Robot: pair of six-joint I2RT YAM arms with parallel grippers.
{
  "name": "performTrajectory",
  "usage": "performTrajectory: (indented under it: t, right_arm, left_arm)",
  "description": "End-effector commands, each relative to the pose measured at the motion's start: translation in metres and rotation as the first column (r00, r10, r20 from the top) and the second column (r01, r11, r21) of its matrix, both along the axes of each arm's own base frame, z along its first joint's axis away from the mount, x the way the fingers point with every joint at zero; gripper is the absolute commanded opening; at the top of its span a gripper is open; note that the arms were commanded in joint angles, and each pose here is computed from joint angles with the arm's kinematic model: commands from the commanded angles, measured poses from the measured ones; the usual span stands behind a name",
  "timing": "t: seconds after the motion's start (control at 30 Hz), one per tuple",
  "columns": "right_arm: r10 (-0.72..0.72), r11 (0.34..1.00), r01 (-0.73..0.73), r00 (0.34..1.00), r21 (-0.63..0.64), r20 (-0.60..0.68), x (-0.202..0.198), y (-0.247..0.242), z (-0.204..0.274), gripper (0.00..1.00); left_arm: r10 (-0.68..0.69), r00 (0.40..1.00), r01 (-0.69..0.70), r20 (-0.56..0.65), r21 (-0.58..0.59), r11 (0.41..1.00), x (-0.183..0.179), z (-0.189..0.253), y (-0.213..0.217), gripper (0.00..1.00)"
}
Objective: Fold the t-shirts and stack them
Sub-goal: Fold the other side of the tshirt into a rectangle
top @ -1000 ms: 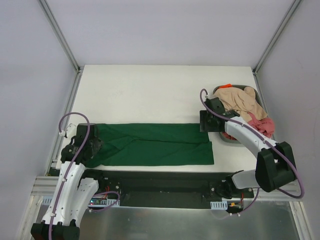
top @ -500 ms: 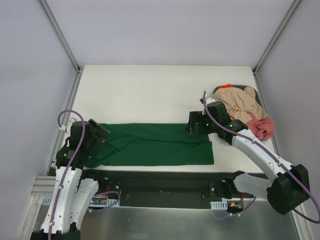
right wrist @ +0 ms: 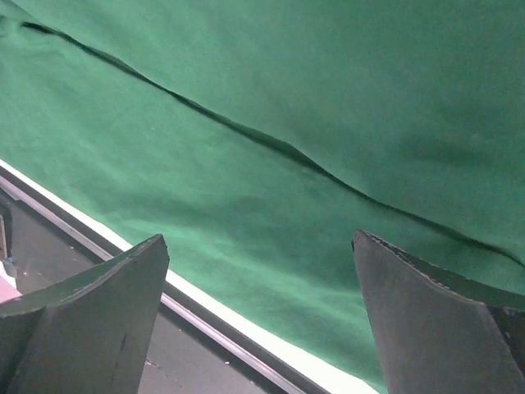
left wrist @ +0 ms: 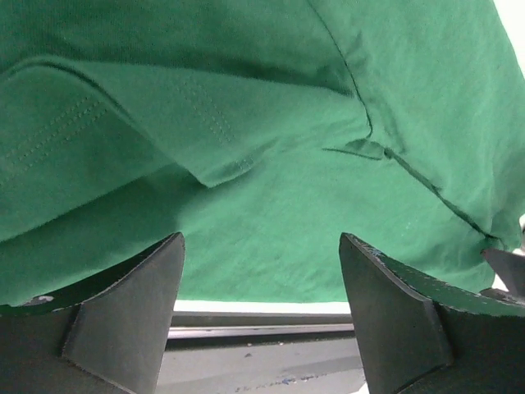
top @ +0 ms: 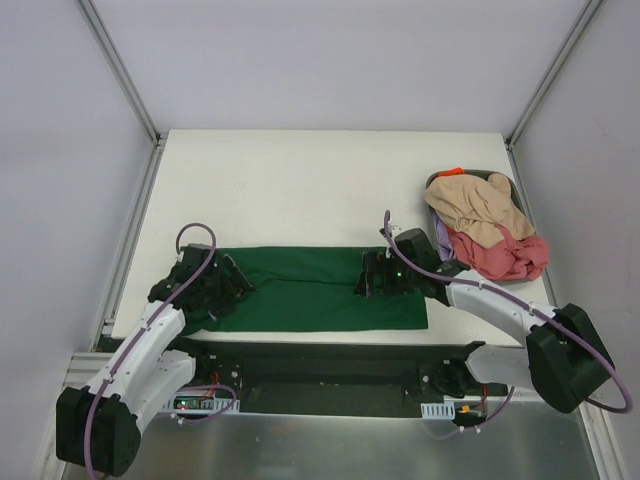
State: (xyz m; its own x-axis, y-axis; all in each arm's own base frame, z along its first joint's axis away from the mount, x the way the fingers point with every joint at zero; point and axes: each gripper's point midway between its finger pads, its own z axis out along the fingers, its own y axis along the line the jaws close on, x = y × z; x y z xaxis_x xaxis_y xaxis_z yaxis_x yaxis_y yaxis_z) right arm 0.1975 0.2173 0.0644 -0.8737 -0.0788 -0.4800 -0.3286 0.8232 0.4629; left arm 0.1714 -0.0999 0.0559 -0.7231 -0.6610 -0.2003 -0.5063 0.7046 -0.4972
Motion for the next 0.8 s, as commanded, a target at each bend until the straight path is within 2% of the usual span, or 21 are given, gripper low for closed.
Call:
performTrajectory:
  t: [0.0,0.3,0.37,0.53,0.77]
  right_arm:
    - [0.005,1.000,-0.005,1.000,0.027,-0.013,-0.004,0.004,-0.009,0.96]
    - [0.002,0.999,-0.004,0.998,-0.033,-0.058,-0.016,-0.009,-0.035,0.96]
    - [0.004,0.999,-0.007,0.998,-0.038,-0.058,-0.016,-0.009,-0.036,0.96]
    - [0.003,0.999,-0.006,0.998,-0.054,-0.070,-0.017,-0.011,-0.041,0.96]
    - [0.002,0.998,-0.008,0.996,-0.070,-0.087,-0.018,-0.013,-0.046,0.96]
  left_arm:
    - [0.040,0.998,-0.041,0.055,0.034,0.999,0.020,0.002,0.005,0.71]
    - [0.061,0.998,-0.064,0.036,0.114,0.991,0.030,-0.011,0.017,0.53]
    - [0.051,0.999,-0.053,0.016,0.120,0.991,0.031,-0.015,0.016,0.44]
    - [0.044,0.999,-0.042,-0.016,0.115,0.992,0.033,-0.024,0.012,0.31]
    - [0.051,0.999,-0.051,0.001,0.130,0.990,0.037,-0.023,0.015,0.27]
